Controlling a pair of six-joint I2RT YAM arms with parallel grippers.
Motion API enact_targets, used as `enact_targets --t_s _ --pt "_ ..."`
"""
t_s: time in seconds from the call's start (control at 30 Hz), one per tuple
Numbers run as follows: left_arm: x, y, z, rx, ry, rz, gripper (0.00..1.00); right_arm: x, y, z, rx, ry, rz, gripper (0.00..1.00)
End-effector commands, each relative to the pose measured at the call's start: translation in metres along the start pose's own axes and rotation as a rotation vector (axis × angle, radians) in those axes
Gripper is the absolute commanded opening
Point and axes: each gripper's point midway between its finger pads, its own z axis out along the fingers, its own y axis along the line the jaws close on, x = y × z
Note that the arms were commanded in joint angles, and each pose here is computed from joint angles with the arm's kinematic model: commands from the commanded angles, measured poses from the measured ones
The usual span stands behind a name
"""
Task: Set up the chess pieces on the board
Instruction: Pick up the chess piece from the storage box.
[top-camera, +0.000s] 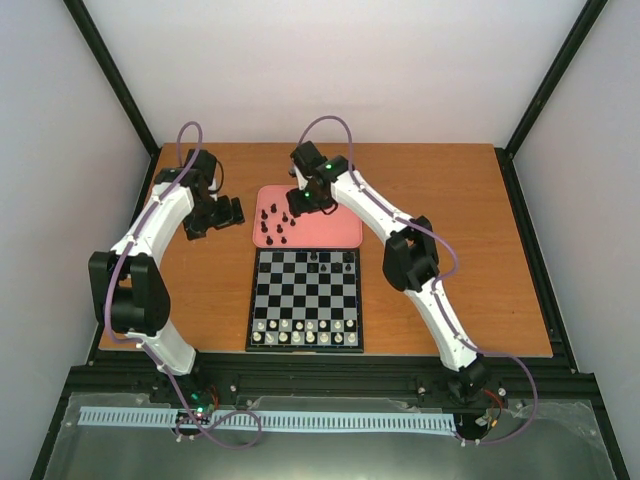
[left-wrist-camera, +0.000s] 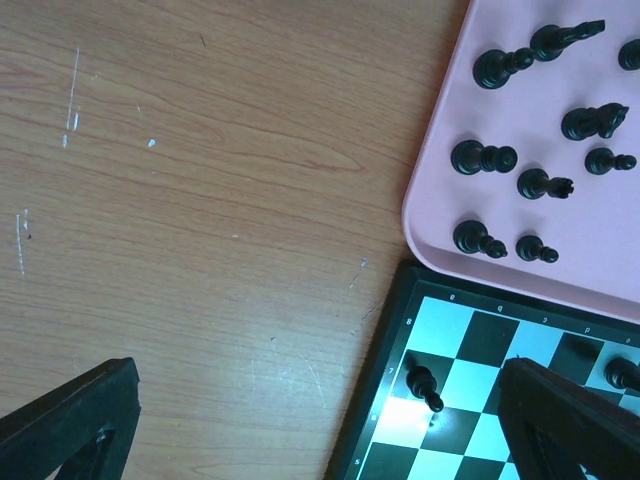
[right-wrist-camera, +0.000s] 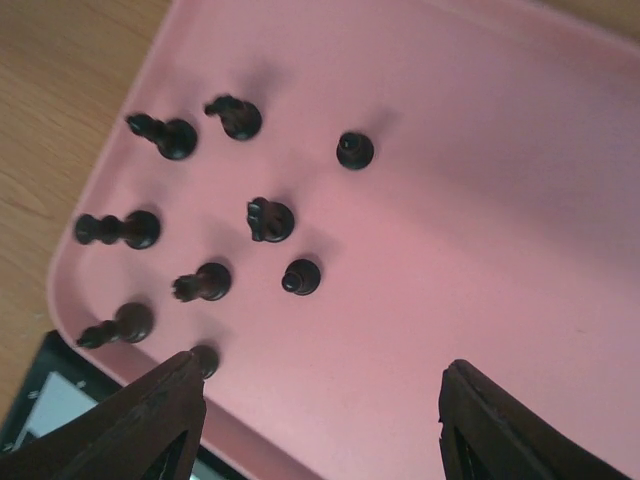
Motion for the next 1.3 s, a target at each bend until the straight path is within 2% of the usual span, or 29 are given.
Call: enact_targets --t_s 0.0,0.23,0.37,0.47,1.27 --pt "-0.010 -0.003 -0.010 -0.003 -0.027 -0.001 1.00 0.000 0.011 0.021 -0.061 0.002 -0.042 0.64" --pt "-0.009 -0.001 -0.004 -0.011 -0.015 -0.003 1.00 0.001 0.011 0.048 -0.082 -0.007 -0.041 0.59" --pt "-0.008 -0.002 -0.001 -0.013 -0.008 -0.001 1.00 0.007 0.009 0.062 -0.087 0.013 -0.026 0.49" --pt "-0.009 -0.002 0.000 -0.012 -0.006 -0.001 1.00 0.009 0.008 0.070 -0.092 0.015 -0.013 0.45" --pt "-0.008 -0.004 0.009 -0.005 0.018 -0.005 1.00 0.007 0.006 0.088 -0.090 0.005 0.009 0.24"
